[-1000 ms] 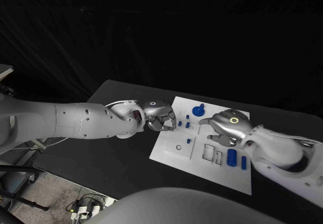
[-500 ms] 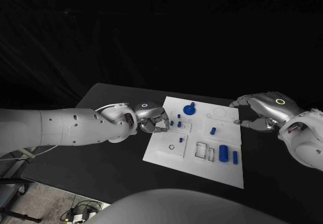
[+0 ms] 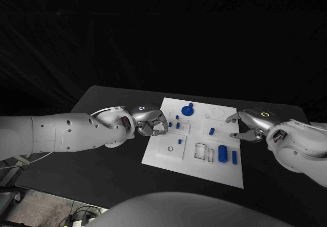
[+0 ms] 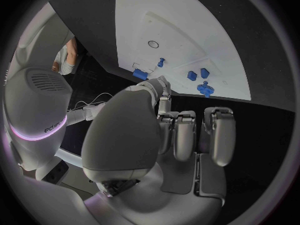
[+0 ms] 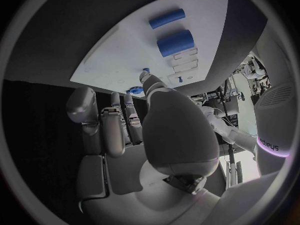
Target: Assemble the parts on the task board
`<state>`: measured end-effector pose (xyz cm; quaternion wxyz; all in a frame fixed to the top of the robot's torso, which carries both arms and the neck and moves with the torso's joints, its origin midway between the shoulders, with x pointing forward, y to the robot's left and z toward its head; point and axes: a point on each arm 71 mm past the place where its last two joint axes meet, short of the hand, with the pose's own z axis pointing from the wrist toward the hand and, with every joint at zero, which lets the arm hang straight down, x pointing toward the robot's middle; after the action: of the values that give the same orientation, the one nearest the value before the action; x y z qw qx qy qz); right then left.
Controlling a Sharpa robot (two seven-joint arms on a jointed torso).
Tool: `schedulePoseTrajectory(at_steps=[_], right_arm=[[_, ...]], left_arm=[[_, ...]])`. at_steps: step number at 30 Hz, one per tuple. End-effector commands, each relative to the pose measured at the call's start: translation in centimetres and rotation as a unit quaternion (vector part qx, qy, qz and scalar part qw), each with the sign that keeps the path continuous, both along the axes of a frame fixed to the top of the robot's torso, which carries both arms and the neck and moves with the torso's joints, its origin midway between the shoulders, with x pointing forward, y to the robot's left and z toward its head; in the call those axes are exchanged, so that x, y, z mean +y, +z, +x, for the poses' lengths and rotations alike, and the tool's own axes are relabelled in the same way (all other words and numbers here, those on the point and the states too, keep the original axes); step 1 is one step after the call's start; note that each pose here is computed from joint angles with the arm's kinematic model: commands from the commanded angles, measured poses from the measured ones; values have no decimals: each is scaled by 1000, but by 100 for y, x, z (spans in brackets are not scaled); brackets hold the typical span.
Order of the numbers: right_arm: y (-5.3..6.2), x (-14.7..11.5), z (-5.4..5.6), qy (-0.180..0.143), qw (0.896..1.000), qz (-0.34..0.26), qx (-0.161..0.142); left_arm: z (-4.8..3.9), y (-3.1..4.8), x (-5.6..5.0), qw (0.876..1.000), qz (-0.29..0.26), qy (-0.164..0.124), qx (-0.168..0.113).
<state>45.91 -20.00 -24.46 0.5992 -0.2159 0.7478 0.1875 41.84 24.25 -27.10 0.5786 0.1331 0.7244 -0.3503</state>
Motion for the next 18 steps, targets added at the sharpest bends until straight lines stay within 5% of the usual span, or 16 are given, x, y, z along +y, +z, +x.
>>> schedulePoseTrajectory(at_steps=[1,18], right_arm=[[-97,63,26,4,1000,11,19],[-279,334,112,3,998,55,38]], left_arm=[[-4,7,-12,1000,-4,-2,-1],[3,-5,32,1000,-1,4,7]])
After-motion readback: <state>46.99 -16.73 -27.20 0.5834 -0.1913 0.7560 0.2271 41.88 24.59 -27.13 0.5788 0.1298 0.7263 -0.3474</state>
